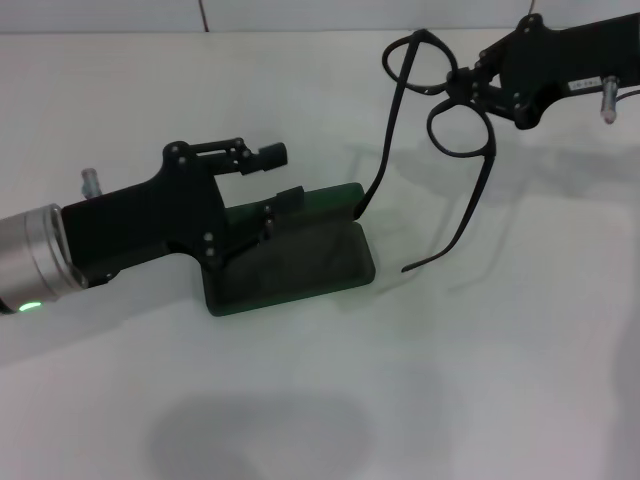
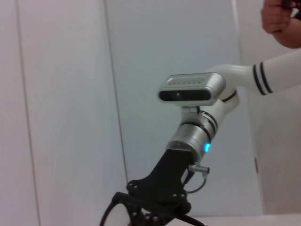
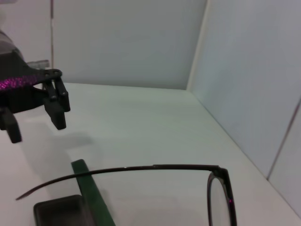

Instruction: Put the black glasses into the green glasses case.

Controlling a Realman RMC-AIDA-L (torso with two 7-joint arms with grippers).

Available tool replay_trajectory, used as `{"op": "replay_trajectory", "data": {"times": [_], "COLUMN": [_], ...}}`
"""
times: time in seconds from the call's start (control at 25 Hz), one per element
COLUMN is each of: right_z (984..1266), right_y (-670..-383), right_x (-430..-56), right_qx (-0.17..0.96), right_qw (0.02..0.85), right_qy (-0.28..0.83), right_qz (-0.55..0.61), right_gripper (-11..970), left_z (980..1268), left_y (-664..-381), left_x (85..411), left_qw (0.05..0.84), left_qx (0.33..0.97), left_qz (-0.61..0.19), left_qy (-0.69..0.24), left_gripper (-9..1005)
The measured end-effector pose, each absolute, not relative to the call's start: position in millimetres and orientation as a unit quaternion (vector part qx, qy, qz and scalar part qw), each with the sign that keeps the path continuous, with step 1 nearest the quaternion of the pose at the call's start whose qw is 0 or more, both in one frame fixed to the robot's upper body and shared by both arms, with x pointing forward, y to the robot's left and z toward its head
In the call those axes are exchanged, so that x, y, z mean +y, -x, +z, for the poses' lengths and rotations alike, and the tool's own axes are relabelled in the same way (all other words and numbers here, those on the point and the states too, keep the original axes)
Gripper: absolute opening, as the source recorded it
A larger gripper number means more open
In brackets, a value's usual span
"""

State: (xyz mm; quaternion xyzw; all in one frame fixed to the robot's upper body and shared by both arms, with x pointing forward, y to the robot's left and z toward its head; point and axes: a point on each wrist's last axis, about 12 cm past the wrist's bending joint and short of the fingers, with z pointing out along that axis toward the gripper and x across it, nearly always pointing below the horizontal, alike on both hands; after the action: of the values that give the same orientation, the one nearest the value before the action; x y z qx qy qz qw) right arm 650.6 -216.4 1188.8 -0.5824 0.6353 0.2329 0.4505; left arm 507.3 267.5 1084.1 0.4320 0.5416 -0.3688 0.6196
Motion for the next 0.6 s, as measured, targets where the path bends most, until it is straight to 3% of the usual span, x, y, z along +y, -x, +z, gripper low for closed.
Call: {"op": "replay_trajectory", "data": {"times": [0.16,0.6], "right_z": [1183.9,1177.8], "right_y": [-648.7,-642.0], "right_x": [-210.1,-202.3], "right_qx": [0.626,0.614], "right_qw": [0.450,0.443], "right_qy": [0.590,0.599], "right_qz": [0.239,0.262], "right_gripper": [39,39], "left_z": [1085.4,1095.8], "left_y": [-510.9,-521.3], "left_x": [263.5,253.9], "left_qw": [0.619,0.645], "left_qx": [0.528,0.476], "left_qz": [-0.358,-0.325], "left_qy": [-0.458,-0.502], "left_gripper": [304,83]}}
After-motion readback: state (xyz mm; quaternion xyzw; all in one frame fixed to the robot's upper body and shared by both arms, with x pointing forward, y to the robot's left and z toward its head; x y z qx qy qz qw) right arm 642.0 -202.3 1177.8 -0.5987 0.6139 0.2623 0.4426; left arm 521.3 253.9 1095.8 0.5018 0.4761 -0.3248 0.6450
